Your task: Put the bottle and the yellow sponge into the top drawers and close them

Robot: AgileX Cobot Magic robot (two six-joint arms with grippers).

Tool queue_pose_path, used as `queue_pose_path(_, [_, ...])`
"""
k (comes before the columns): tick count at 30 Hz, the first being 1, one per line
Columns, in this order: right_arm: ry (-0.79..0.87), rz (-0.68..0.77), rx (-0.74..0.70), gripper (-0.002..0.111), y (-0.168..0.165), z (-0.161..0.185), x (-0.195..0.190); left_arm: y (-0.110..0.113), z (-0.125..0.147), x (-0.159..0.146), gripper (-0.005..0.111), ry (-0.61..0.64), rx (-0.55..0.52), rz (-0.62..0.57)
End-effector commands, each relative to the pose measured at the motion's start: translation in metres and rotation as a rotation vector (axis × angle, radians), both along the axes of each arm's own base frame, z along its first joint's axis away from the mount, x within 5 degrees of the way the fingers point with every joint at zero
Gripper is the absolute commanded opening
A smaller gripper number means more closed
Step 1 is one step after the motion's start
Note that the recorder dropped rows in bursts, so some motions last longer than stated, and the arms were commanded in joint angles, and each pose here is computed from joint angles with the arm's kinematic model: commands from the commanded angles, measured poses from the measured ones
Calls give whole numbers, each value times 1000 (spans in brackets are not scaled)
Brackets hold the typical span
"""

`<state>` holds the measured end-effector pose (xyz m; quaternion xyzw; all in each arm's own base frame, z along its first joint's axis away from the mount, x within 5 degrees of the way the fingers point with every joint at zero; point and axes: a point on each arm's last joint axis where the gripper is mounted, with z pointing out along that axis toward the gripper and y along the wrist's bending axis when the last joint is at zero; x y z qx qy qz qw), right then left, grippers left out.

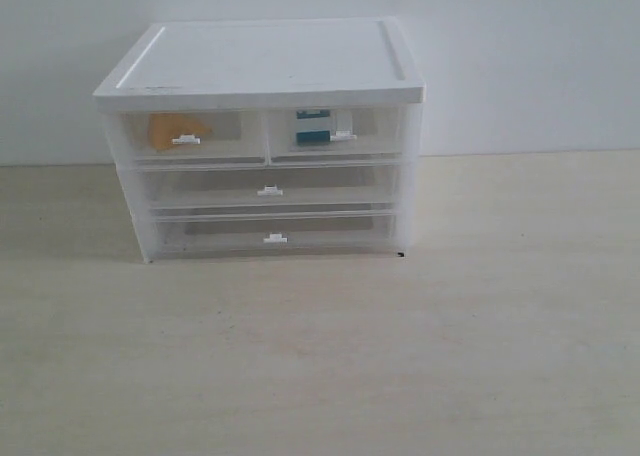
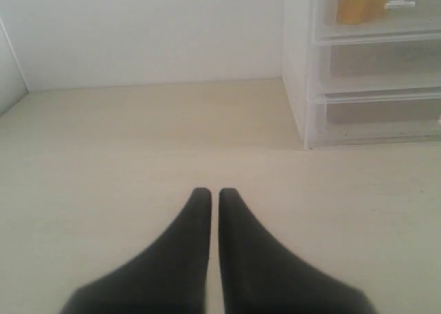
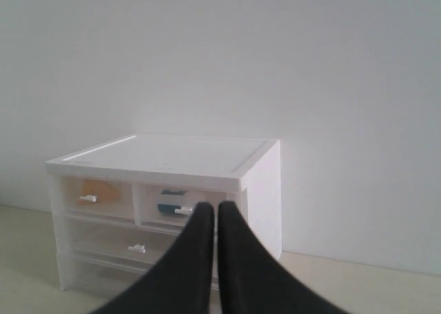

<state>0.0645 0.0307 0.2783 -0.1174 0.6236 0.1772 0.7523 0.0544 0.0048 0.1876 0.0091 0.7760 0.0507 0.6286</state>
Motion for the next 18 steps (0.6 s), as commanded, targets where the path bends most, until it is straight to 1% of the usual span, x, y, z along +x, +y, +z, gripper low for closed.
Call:
queue_pose_path(1, [0, 1, 4, 0, 0, -1, 0, 0, -2, 0, 4, 8, -5, -3])
queue_pose_path(18, [0, 1, 4, 0, 0, -1, 0, 0, -2, 0, 4, 8, -11, -1])
